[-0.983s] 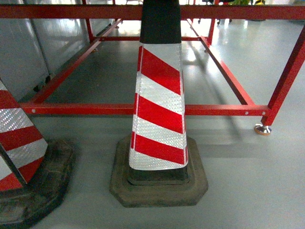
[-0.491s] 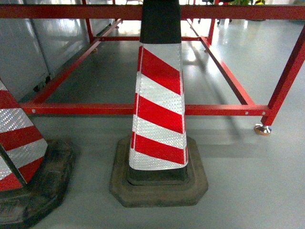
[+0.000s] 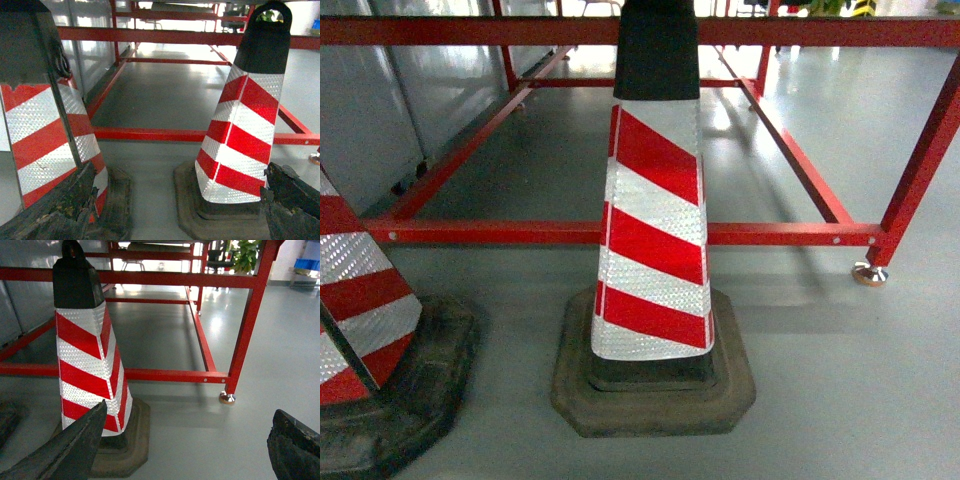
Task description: Sort blue parts and orange caps into right shelf containers
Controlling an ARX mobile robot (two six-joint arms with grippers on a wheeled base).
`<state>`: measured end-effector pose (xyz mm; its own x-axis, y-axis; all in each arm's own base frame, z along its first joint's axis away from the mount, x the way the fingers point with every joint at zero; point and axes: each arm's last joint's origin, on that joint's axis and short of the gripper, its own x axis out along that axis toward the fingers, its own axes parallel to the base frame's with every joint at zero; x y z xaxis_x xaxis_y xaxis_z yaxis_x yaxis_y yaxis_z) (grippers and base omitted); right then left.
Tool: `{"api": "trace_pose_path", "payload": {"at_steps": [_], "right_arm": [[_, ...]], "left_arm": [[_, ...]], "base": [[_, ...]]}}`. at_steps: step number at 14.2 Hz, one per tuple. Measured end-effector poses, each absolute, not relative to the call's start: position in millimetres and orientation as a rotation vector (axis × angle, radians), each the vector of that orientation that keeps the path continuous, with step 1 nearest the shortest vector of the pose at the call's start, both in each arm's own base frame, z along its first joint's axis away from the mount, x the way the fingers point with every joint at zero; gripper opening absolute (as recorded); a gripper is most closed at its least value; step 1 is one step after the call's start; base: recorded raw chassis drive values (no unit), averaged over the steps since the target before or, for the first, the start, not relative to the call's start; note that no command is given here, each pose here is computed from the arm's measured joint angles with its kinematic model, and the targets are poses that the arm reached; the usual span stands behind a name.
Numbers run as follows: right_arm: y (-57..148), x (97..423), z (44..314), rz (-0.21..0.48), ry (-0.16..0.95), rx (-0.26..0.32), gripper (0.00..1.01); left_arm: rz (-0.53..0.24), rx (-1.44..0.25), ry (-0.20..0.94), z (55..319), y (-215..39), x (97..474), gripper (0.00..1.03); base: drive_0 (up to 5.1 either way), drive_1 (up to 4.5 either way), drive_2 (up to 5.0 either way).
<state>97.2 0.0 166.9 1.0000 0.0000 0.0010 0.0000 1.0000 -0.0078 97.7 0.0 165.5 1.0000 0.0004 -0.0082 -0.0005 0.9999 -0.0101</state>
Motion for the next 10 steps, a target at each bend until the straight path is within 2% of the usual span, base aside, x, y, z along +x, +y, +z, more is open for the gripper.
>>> {"api": "trace_pose_path", "payload": {"at_steps": [10], "right_arm": [[0.0,97.2,167.1,0.000,-0.003,-0.001,0.98]], "left_arm": [[0.000,-0.002,0.005,165.8,0.0,97.7,0.98]], "base": [[0.0,0.00,0.0]]}}
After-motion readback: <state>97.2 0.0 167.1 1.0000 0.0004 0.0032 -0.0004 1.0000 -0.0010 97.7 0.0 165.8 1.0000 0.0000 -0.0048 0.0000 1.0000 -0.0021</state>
